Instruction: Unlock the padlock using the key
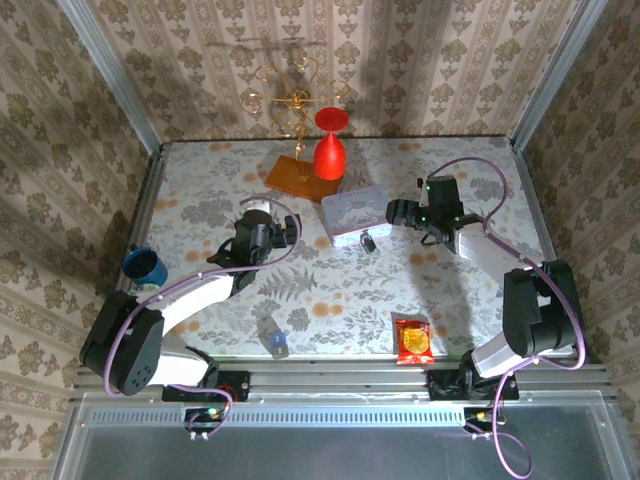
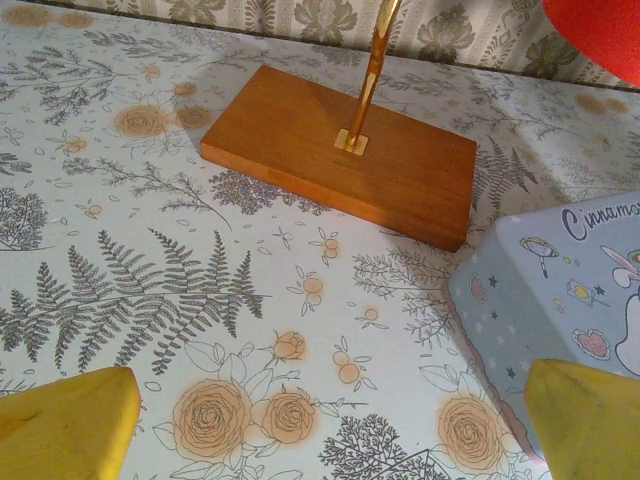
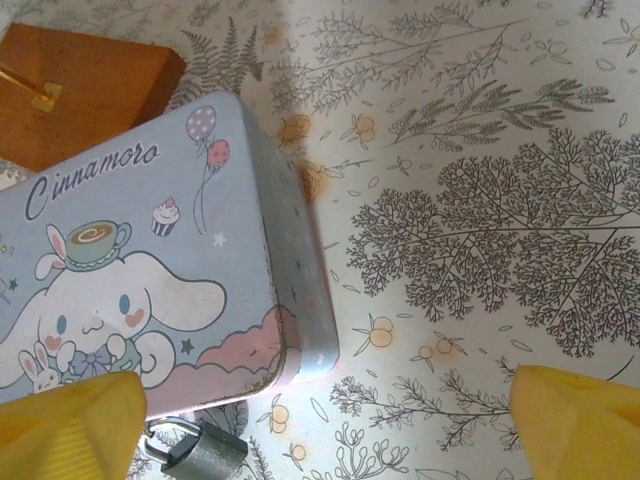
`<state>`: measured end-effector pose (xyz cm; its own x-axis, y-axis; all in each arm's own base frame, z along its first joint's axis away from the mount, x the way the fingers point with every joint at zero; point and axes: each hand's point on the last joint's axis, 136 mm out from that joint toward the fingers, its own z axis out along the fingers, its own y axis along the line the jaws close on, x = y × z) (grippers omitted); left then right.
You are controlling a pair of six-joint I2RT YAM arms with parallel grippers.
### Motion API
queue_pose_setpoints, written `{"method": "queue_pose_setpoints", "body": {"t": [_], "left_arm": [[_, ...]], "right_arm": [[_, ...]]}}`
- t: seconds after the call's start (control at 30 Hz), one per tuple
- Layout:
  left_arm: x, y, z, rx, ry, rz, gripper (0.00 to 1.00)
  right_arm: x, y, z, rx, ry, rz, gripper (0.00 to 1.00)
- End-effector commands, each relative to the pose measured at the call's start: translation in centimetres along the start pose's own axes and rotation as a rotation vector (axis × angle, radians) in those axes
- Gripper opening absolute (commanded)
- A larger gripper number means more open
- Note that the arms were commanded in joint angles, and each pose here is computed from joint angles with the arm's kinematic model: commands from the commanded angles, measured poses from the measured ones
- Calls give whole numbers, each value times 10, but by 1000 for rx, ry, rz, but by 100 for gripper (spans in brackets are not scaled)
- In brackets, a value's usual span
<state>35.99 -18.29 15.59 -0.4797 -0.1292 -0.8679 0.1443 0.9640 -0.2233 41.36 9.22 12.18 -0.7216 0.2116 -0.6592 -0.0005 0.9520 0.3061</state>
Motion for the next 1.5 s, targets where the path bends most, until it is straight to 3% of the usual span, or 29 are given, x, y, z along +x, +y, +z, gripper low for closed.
{"method": "queue_pose_setpoints", "body": {"t": [0.0,0.13,0.37,0.57,0.8,1.0,1.47], "left_arm": [[-7,2,-5,-17,-18,-10,100],[-9,4,-8,-27,-32,-12,100],[-18,3,-11,-29,-54,17,100],[-23,4,-14,-33,-71,23,100],[-23,9,-16,-51,-69,25,100],[-27,13,-19,-64,-74,27,100],[-25,21,-18,-81,-71,21,100]], "right_arm": [[2,0,-6,28,36,36,91],[22,-28,-27,185,92,80,85],[87,-72,-78,400,213,83,77],[130,-79,-103,450,356,19,60],[145,-67,-93,453,459,-107,40],[150,-63,-70,520,555,-233,40],[153,-63,-46,545,632,-341,41]]}}
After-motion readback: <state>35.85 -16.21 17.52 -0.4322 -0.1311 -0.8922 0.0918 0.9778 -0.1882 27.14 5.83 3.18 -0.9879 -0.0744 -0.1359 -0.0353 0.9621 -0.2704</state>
